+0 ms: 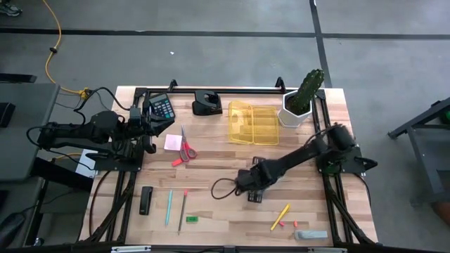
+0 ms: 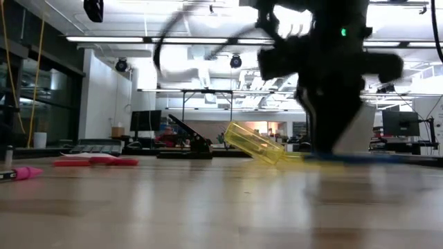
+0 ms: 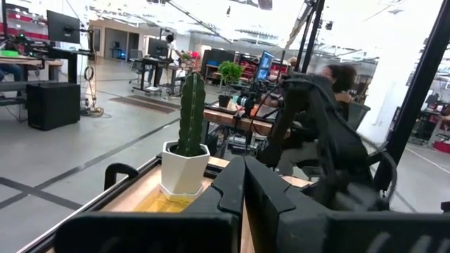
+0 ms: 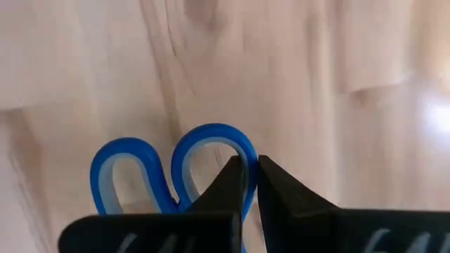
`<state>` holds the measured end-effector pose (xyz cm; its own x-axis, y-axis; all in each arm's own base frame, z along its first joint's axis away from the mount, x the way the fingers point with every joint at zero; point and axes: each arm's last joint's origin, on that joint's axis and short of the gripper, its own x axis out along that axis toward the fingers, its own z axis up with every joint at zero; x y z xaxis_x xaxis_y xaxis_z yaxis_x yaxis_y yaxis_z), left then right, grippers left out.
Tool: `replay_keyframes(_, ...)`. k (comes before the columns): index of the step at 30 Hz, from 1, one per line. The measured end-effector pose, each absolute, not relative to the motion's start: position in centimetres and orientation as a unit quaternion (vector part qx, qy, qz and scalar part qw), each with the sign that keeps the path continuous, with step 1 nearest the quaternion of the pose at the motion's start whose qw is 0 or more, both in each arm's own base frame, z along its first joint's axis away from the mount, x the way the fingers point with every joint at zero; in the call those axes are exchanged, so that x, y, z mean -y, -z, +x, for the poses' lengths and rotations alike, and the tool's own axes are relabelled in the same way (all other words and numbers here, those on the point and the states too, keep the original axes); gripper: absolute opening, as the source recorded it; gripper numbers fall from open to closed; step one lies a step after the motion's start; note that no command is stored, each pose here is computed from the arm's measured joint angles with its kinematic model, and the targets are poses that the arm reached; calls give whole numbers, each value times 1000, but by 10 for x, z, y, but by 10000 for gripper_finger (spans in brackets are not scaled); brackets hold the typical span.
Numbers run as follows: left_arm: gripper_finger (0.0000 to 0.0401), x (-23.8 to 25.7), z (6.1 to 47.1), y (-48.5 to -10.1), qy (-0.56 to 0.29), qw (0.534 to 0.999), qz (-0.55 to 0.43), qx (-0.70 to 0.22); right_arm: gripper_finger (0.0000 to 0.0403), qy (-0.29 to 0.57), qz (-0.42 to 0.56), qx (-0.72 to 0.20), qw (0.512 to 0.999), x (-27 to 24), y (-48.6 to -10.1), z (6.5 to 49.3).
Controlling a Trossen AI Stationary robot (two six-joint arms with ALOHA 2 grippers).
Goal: Pack school essentials
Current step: Put the blue scissors into the yellow supply box
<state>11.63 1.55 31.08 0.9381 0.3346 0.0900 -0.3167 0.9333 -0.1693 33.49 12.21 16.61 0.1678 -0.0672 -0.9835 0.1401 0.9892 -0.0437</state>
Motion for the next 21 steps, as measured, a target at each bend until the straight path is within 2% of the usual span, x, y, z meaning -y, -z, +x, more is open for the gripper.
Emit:
replay_keyframes(5, 1, -15, 116, -311, -166, 981, -76, 59, 2, 68, 83, -600, 793, -105, -185, 294)
replay_keyframes(11, 1, -16, 117, -310, -167, 983, -56, 53, 1, 35, 207, -428, 879, -88, -199, 249)
replay_keyframes(15, 1, -16, 120, -309, -176, 983, -37, 44, 1, 26, 247, -281, 927, -73, -205, 240)
replay_keyframes(21, 0, -18, 126, -306, -196, 979, -52, 34, 0, 46, 204, -126, 970, -45, -233, 256)
